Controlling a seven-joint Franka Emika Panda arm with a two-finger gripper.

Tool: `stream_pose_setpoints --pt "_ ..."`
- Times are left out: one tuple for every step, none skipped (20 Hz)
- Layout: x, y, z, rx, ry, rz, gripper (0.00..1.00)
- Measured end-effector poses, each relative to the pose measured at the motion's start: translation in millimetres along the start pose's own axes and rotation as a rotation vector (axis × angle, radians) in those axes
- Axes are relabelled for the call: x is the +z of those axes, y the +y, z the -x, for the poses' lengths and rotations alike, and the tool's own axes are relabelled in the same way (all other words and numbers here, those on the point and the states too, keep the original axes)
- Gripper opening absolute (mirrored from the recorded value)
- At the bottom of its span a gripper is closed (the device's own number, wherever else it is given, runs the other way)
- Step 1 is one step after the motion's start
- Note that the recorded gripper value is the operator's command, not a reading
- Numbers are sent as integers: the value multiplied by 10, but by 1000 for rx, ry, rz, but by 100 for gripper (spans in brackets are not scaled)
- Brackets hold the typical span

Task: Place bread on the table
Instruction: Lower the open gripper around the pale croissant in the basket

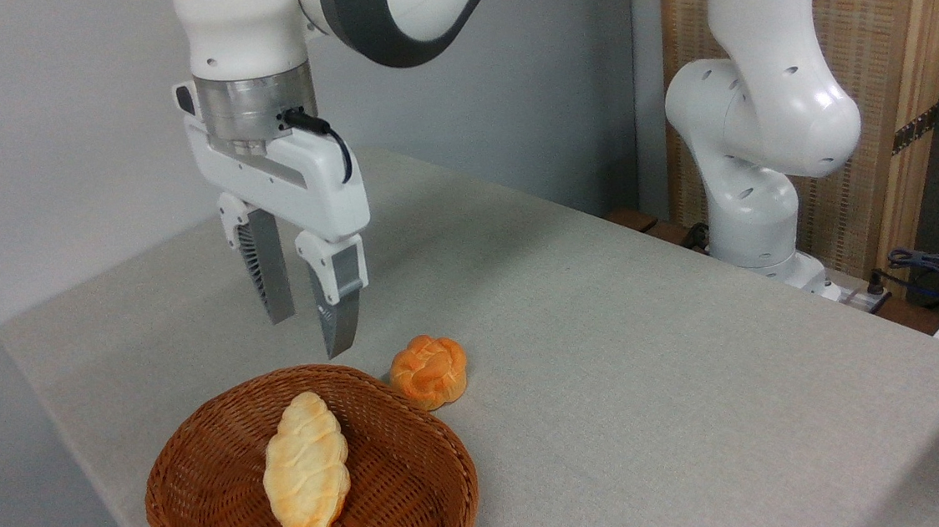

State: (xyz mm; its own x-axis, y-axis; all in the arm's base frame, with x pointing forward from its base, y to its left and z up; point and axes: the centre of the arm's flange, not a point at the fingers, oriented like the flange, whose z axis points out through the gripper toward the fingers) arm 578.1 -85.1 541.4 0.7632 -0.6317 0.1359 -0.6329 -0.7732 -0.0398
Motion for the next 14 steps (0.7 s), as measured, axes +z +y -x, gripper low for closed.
stream_pose_setpoints --pt "45 -43 -15 -5 9 -7 100" --pt "101 -95 -20 -12 13 -12 100" --pt "179 -165 -14 -22 12 -14 100" --pt "261 -240 0 -34 8 -16 100" --pt "344 -307 13 -47 3 -16 100" --pt "425 -351 20 -68 -5 -12 100" --pt "501 -375 23 -98 -14 -6 100" --pt "574 -386 19 -138 -21 3 100" --pt "645 -389 9 -185 -25 15 100" --pt "710 -404 -6 -241 -20 23 100" --pt "765 -437 -20 -304 -7 27 100" --pt "813 -470 -30 -359 6 32 100" --pt "857 -497 -43 -405 21 39 100" --pt "901 -516 -57 -437 32 44 100"
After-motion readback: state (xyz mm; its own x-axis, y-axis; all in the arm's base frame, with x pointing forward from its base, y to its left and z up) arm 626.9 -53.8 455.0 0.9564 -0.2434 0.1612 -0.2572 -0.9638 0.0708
